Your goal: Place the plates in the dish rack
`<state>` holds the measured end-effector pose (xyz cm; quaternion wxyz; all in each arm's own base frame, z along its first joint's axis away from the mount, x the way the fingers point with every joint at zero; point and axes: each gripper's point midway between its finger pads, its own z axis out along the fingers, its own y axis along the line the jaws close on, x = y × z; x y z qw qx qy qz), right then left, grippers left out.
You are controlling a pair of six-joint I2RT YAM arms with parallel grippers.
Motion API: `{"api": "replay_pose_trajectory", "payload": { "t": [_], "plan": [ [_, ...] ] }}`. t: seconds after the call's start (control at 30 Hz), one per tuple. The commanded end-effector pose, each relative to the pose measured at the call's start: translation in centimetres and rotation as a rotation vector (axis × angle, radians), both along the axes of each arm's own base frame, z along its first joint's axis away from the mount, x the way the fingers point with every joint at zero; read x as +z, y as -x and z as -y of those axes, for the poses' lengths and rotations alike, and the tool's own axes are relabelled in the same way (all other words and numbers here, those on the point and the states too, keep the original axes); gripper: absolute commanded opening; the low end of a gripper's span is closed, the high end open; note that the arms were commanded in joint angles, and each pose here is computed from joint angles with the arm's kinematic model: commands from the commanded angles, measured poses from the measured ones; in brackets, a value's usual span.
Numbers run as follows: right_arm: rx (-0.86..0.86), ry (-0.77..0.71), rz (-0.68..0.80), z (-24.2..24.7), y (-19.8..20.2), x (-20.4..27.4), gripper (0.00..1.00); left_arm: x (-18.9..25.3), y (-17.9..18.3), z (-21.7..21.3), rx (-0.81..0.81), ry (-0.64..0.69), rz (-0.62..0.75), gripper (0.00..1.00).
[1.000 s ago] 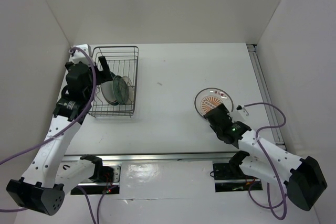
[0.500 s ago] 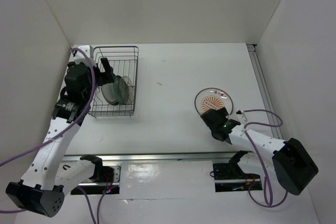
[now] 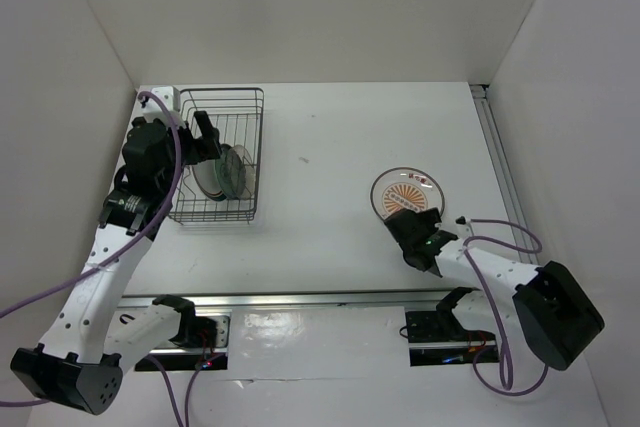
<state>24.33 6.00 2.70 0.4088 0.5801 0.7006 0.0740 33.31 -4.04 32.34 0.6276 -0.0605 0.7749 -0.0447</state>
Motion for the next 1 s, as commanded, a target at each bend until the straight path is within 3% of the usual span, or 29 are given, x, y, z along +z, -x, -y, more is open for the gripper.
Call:
{"api": "replay_pose_trajectory", "payload": {
  "t": [0.0, 0.3, 0.4, 0.43, 0.57, 0.63, 0.7, 0.83, 0.97],
  "plan": [
    [-0.038, 0.034, -0.083, 1.4, 1.8, -2.6, 0.69, 3.1, 0.5, 0.1, -0.009, 0.04, 0.092, 1.0],
    [-0.061, 0.012, -0.09, 1.0, 1.5, -3.2, 0.64, 3.1, 0.5, 0.3, -0.018, 0.041, 0.092, 1.0],
    [-0.06, -0.008, -0.101, 0.8, 1.8, -3.7, 0.5, 3.0, 0.7, 0.0, -0.007, 0.039, 0.092, 1.0],
    [-0.06, -0.008, -0.102, 0.9, 2.0, -3.9, 0.36, 3.0, 0.7, 0.0, -0.007, 0.039, 0.092, 1.0],
    [-0.058, -0.017, -0.088, 0.9, 1.9, -3.7, 0.15, 3.5, 0.9, 0.4, -0.018, 0.033, 0.11, 1.0],
    [-0.055, -0.024, -0.093, 0.7, 2.0, -3.8, 0.12, 3.0, 0.9, 0.7, -0.027, 0.032, 0.101, 1.0],
    [-0.042, -0.013, -0.1, 0.8, 2.0, -3.8, 0.01, 3.0, 0.9, 0.5, -0.02, 0.021, 0.101, 1.0],
    [-0.012, -0.023, -0.081, 0.1, 1.4, -3.2, 0.0, 3.0, 0.9, 0.8, -0.029, 0.022, 0.101, 1.0],
    [0.034, -0.077, 0.065, -1.4, -0.9, 0.3, 0.0, 3.0, 1.1, 2.3, -0.109, 0.024, 0.099, 1.0]
  ]
}}
